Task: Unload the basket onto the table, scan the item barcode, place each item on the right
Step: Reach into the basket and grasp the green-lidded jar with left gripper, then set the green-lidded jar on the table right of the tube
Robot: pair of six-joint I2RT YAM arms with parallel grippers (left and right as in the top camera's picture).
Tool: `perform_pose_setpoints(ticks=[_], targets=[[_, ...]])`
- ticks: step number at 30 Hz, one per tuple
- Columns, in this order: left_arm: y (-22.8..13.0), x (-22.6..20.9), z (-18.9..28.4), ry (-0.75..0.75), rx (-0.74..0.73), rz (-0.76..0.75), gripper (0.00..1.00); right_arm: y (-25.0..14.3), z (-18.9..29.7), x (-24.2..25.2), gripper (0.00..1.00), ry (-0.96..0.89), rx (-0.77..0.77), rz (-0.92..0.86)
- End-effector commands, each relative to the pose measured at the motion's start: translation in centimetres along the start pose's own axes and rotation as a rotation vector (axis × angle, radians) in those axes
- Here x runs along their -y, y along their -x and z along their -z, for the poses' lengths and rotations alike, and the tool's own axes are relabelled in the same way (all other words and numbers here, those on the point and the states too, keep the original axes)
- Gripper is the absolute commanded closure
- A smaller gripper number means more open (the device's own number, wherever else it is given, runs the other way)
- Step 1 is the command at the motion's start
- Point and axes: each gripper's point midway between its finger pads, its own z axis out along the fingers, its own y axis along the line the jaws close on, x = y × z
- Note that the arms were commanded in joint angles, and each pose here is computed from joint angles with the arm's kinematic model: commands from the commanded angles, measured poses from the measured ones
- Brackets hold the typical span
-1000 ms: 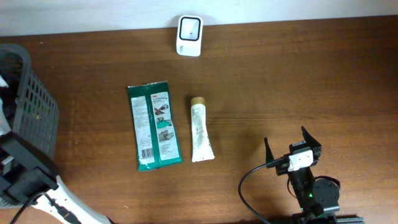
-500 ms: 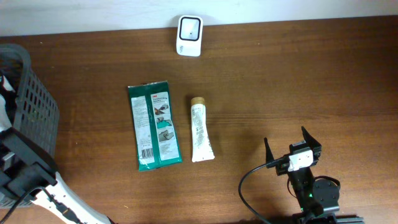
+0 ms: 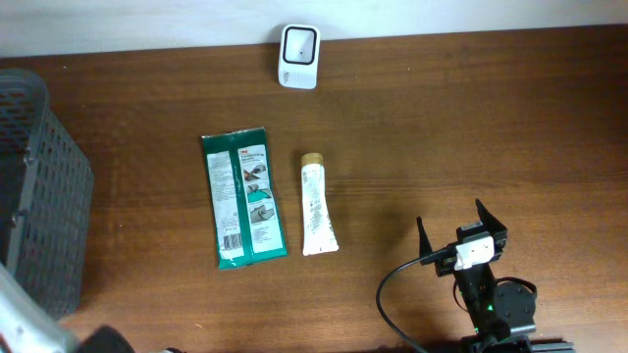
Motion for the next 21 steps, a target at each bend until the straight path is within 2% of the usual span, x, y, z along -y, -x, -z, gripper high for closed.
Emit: perform_pose_setpoints(ticks=[1,4,10,16,18,21], targets=[[-0.3,3.5,6.6,-0.102,0.064,-0.016,0.56,-0.2,0.0,-0.3,0.02,0.014,-0.001,-0.011],[-4.8,8.1,7.2,-0.193,-0.074,-0.107,0.53,-0.2,0.0,-0.3,0.02,0.014,-0.001,-0.011],[-14.1,18.6,6.5,-0.384,-0.333,-0.360,0.53,-0.2,0.0,-0.3,0.02,0.014,-0.001,-0.011],[-29.7,30.5,3.4,-0.511,-0.596,-0.697,0.54,-0.2,0.0,-0.3,0.02,0.014,-0.001,-0.011],[-34.4,33.4,2.6,-0.539,-0.638,-0.763,0.54,-0.2,0.0,-0.3,0.02,0.014,-0.001,-0.011],[-39.7,35.8,2.1,-0.557,-0.683,-0.815,0.53,-0.2,0.0,-0.3,0.02,0.014,-0.001,-0.011]])
